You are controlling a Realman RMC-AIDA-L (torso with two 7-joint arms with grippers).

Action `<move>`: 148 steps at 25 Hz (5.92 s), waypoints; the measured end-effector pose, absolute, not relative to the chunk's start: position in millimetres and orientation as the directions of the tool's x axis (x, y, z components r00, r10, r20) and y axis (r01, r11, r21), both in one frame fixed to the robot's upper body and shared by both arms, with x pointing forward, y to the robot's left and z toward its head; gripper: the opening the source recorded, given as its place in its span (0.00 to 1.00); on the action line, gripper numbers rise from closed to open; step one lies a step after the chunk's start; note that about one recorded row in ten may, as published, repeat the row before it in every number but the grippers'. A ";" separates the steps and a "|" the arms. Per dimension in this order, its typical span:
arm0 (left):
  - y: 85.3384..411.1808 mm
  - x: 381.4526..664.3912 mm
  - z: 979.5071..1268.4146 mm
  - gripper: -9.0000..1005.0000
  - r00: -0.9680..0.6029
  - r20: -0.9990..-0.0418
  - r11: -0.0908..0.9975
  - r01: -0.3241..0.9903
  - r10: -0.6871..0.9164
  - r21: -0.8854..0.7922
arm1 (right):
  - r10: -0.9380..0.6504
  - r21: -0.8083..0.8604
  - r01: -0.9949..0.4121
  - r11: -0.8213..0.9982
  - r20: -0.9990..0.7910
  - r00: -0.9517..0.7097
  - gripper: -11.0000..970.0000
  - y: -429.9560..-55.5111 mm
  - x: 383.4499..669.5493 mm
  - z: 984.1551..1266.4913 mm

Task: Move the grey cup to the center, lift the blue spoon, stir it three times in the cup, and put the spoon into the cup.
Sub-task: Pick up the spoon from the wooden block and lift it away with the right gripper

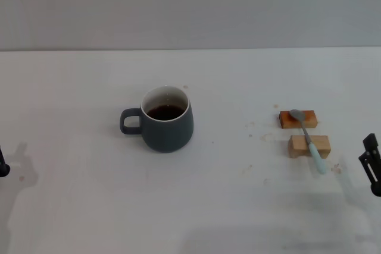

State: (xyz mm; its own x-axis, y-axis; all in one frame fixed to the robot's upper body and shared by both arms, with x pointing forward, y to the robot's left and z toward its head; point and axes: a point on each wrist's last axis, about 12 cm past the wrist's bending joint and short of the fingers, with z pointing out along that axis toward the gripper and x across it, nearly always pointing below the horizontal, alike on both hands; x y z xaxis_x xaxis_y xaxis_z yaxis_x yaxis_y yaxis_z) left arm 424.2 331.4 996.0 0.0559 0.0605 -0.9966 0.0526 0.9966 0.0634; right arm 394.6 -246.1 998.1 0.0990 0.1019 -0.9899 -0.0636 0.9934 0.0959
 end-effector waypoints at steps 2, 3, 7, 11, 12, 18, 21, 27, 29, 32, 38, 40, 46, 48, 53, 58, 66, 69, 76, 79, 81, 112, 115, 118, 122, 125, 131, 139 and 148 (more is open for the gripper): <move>331.7 424.5 995.8 0.01 0.054 -0.997 0.996 0.054 0.063 0.066 | 0.101 0.095 -0.067 0.993 -0.991 0.086 0.84 -245.4 395.2 996.6; 331.7 424.6 995.6 0.01 0.052 -0.997 0.996 0.054 0.064 0.067 | 0.101 0.095 -0.069 0.993 -0.992 0.077 0.84 -245.1 395.4 995.7; 331.8 424.7 994.8 0.01 0.045 -0.997 0.996 0.053 0.065 0.068 | 0.097 0.094 -0.085 0.992 -0.995 0.031 0.84 -242.2 398.8 990.8; 331.9 424.8 994.4 0.01 0.042 -0.997 0.996 0.054 0.066 0.068 | 0.094 0.094 -0.109 0.990 -0.996 -0.012 0.84 -237.7 405.4 986.9; 331.8 424.9 994.5 0.01 0.042 -0.997 0.996 0.054 0.066 0.068 | 0.093 0.094 -0.113 0.989 -0.996 -0.019 0.84 -237.0 406.5 986.3; 331.4 425.7 994.7 0.01 0.043 -0.997 0.996 0.057 0.065 0.068 | 0.085 0.093 -0.149 0.984 -0.994 -0.062 0.84 -230.7 413.1 982.8; 331.0 426.5 995.0 0.01 0.045 -0.997 0.996 0.059 0.065 0.068 | 0.084 0.095 -0.153 0.984 -0.994 -0.074 0.84 -229.7 413.3 981.6; 330.1 429.3 996.0 0.01 0.050 -0.997 0.996 0.063 0.065 0.068 | 0.079 0.095 -0.158 0.983 -0.991 -0.104 0.84 -228.8 412.4 978.1; 330.0 429.6 996.1 0.01 0.051 -0.997 0.996 0.064 0.065 0.069 | 0.075 0.094 -0.164 0.982 -0.990 -0.122 0.84 -228.0 413.3 976.1; 329.9 429.8 996.1 0.01 0.050 -0.997 0.996 0.065 0.066 0.069 | 0.069 0.094 -0.175 0.980 -0.987 -0.142 0.84 -226.0 415.9 974.4; 329.9 430.1 995.5 0.01 0.045 -0.997 0.995 0.065 0.066 0.069 | 0.065 0.094 -0.187 0.978 -0.986 -0.156 0.84 -223.6 419.3 973.5; 329.9 430.0 995.5 0.01 0.044 -0.997 0.995 0.065 0.066 0.069 | 0.062 0.093 -0.190 0.977 -0.985 -0.164 0.84 -223.0 420.1 972.8; 329.8 430.4 995.4 0.01 0.043 -0.997 0.995 0.066 0.067 0.069 | 0.052 0.092 -0.207 0.974 -0.980 -0.189 0.84 -219.8 424.8 970.8; 329.9 430.4 995.3 0.01 0.043 -0.997 0.995 0.066 0.067 0.069 | 0.050 0.091 -0.212 0.973 -0.980 -0.195 0.84 -218.9 426.2 970.5; 330.0 430.0 995.2 0.01 0.042 -0.997 0.995 0.065 0.067 0.069 | 0.052 0.094 -0.214 0.972 -0.980 -0.191 0.84 -218.0 426.8 971.3; 330.3 429.3 994.8 0.01 0.040 -0.997 0.996 0.064 0.067 0.069 | 0.059 0.100 -0.216 0.971 -0.980 -0.189 0.84 -216.6 426.7 972.2; 330.1 430.2 995.2 0.01 0.041 -0.997 0.995 0.065 0.067 0.070 | 0.063 0.102 -0.207 0.973 -0.981 -0.185 0.84 -217.5 426.9 972.6; 330.2 430.2 995.1 0.01 0.041 -0.997 0.995 0.065 0.068 0.070 | 0.064 0.102 -0.205 0.974 -0.981 -0.184 0.84 -217.8 427.0 972.6; 330.4 429.6 994.9 0.01 0.040 -0.997 0.995 0.064 0.068 0.070 | 0.061 0.100 -0.213 0.972 -0.981 -0.183 0.82 -216.9 427.4 973.0; 330.4 429.6 994.9 0.01 0.040 -0.997 0.995 0.064 0.068 0.070 | 0.063 0.102 -0.210 0.972 -0.981 -0.182 0.79 -216.9 427.5 973.1; 330.4 429.5 994.9 0.01 0.040 -0.997 0.995 0.064 0.068 0.070 | 0.065 0.103 -0.207 0.973 -0.981 -0.183 0.78 -217.2 427.1 973.0; 331.1 429.6 995.1 0.01 0.040 -0.997 0.995 0.064 0.069 0.072 | 0.054 0.098 -0.222 0.970 -0.979 -0.196 0.42 -216.7 426.1 971.4; 331.2 429.6 995.0 0.01 0.039 -0.997 0.995 0.063 0.069 0.072 | 0.054 0.098 -0.223 0.970 -0.979 -0.195 0.41 -216.4 426.4 971.5; 331.3 429.2 994.8 0.01 0.038 -0.997 0.995 0.063 0.070 0.072 | 0.056 0.100 -0.223 0.970 -0.979 -0.195 0.41 -216.0 426.3 971.6; 331.4 429.0 994.7 0.01 0.037 -0.997 0.995 0.062 0.069 0.072 | 0.058 0.101 -0.220 0.970 -0.979 -0.196 0.41 -216.3 425.8 971.5; 332.6 428.6 994.4 0.01 0.034 -0.997 0.995 0.061 0.075 0.077 | 0.066 0.106 -0.205 0.973 -0.978 -0.197 0.39 -217.4 424.8 971.2; 334.6 428.0 993.9 0.01 0.029 -0.996 0.995 0.060 0.083 0.085 | 0.080 0.115 -0.177 0.978 -0.978 -0.194 0.26 -219.7 424.9 971.5; 334.6 429.5 994.4 0.01 0.031 -0.996 0.994 0.062 0.086 0.088 | 0.078 0.113 -0.180 0.977 -0.979 -0.187 0.18 -219.8 426.0 972.8; 333.0 431.8 994.8 0.01 0.033 -0.996 0.994 0.067 0.085 0.087 | 0.017 0.037 -0.252 0.967 -0.997 -0.081 0.17 -188.4 427.9 1017.4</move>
